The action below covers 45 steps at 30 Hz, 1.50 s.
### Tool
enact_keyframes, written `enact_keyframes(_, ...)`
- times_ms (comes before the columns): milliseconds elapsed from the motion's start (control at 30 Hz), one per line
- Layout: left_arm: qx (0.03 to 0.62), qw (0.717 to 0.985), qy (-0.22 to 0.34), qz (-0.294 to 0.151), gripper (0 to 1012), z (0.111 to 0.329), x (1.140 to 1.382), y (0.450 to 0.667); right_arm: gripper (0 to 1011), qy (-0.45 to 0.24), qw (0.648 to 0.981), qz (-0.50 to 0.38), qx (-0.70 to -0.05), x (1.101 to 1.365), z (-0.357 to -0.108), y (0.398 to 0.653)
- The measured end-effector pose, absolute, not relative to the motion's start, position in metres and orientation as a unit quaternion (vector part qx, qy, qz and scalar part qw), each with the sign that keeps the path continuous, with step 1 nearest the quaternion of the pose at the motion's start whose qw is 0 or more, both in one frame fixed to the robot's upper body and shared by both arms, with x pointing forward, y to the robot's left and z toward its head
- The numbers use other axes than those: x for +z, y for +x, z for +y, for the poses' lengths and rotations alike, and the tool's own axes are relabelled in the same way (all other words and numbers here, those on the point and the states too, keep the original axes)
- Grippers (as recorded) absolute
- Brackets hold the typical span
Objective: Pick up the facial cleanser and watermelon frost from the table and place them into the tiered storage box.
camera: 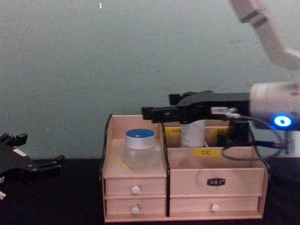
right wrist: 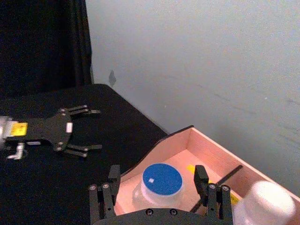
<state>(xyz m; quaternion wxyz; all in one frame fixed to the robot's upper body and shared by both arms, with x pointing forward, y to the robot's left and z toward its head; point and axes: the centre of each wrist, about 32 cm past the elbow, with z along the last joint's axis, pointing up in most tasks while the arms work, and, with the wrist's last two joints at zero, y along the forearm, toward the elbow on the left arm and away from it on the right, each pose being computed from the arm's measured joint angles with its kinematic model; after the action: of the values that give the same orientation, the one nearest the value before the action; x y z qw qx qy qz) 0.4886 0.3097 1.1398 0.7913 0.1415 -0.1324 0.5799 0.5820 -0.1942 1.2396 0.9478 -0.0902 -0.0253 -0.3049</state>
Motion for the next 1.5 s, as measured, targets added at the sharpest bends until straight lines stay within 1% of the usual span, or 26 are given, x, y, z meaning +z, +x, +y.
enact_keyframes(33,0.58,0.791,0.141,-0.132,1001,0.31,1.14,0.489,1002,-0.086,0.948,-0.027,-0.306,1.24,-0.201,0.575)
enact_keyframes(100,0.58,0.791,0.142,-0.132,1001,0.31,1.14,0.489,1003,-0.081,0.947,-0.026,-0.309,1.24,-0.209,0.567)
enact_keyframes(267,0.58,0.791,0.141,-0.132,1002,0.31,1.14,0.489,1003,-0.076,0.942,-0.006,-0.326,1.234,-0.238,0.541)
enact_keyframes(333,0.58,0.791,0.141,-0.132,1001,0.31,1.14,0.489,1002,-0.077,0.939,-0.001,-0.336,1.231,-0.247,0.532)
enact_keyframes(433,0.58,0.791,0.141,-0.132,1001,0.31,1.14,0.489,1003,-0.08,0.929,0.008,-0.362,1.224,-0.268,0.512)
enact_keyframes(467,0.58,0.791,0.141,-0.132,1001,0.31,1.14,0.489,1002,-0.08,0.929,0.008,-0.362,1.224,-0.268,0.512)
enact_keyframes(500,0.58,0.791,0.141,-0.132,1001,0.31,1.14,0.489,1002,-0.081,0.922,0.008,-0.377,1.221,-0.277,0.503)
enact_keyframes(600,0.58,0.791,0.141,-0.132,1001,0.31,1.14,0.489,1002,-0.081,0.907,-0.002,-0.414,1.217,-0.291,0.487)
enact_keyframes(700,0.58,0.791,0.141,-0.132,1001,0.31,1.14,0.489,1003,-0.081,0.89,-0.013,-0.448,1.215,-0.299,0.476)
enact_keyframes(733,0.58,0.791,0.142,-0.132,1001,0.31,1.14,0.489,1002,-0.081,0.875,-0.019,-0.476,1.213,-0.304,0.47)
enact_keyframes(767,0.58,0.791,0.141,-0.132,1001,0.31,1.14,0.489,1003,-0.081,0.867,-0.023,-0.492,1.211,-0.305,0.467)
enact_keyframes(800,0.58,0.791,0.141,-0.132,1001,0.31,1.14,0.489,1003,-0.085,0.849,-0.029,-0.52,1.208,-0.307,0.463)
enact_keyframes(833,0.58,0.791,0.142,-0.132,1001,0.31,1.14,0.489,1002,-0.087,0.841,-0.032,-0.533,1.207,-0.307,0.461)
enact_keyframes(867,0.58,0.791,0.141,-0.132,1001,0.31,1.14,0.489,1002,-0.093,0.821,-0.041,-0.562,1.202,-0.305,0.458)
enact_keyframes(900,0.58,0.791,0.141,-0.132,1001,0.31,1.14,0.489,1003,-0.093,0.821,-0.041,-0.562,1.202,-0.305,0.458)
enact_keyframes(967,0.58,0.791,0.141,-0.132,1001,0.31,1.14,0.489,1003,-0.101,0.78,-0.058,-0.615,1.19,-0.296,0.454)
enact_keyframes(1000,0.58,0.791,0.141,-0.132,1001,0.31,1.14,0.489,1003,-0.101,0.78,-0.058,-0.615,1.19,-0.296,0.454)
enact_keyframes(1067,0.58,0.791,0.141,-0.132,1001,0.31,1.14,0.489,1003,-0.109,0.742,-0.068,-0.658,1.178,-0.287,0.454)
enact_keyframes(1200,0.58,0.791,0.141,-0.132,1002,0.31,1.14,0.489,1003,-0.123,0.708,-0.076,-0.691,1.163,-0.279,0.458)
enact_keyframes(1233,0.58,0.791,0.141,-0.132,1002,0.31,1.14,0.489,1003,-0.123,0.708,-0.076,-0.691,1.163,-0.279,0.458)
enact_keyframes(1300,0.58,0.791,0.141,-0.132,1001,0.31,1.14,0.489,1002,-0.131,0.692,-0.074,-0.706,1.152,-0.274,0.462)
enact_keyframes(1500,0.58,0.791,0.141,-0.132,1001,0.31,1.14,0.489,1002,-0.133,0.689,-0.063,-0.71,1.146,-0.272,0.468)
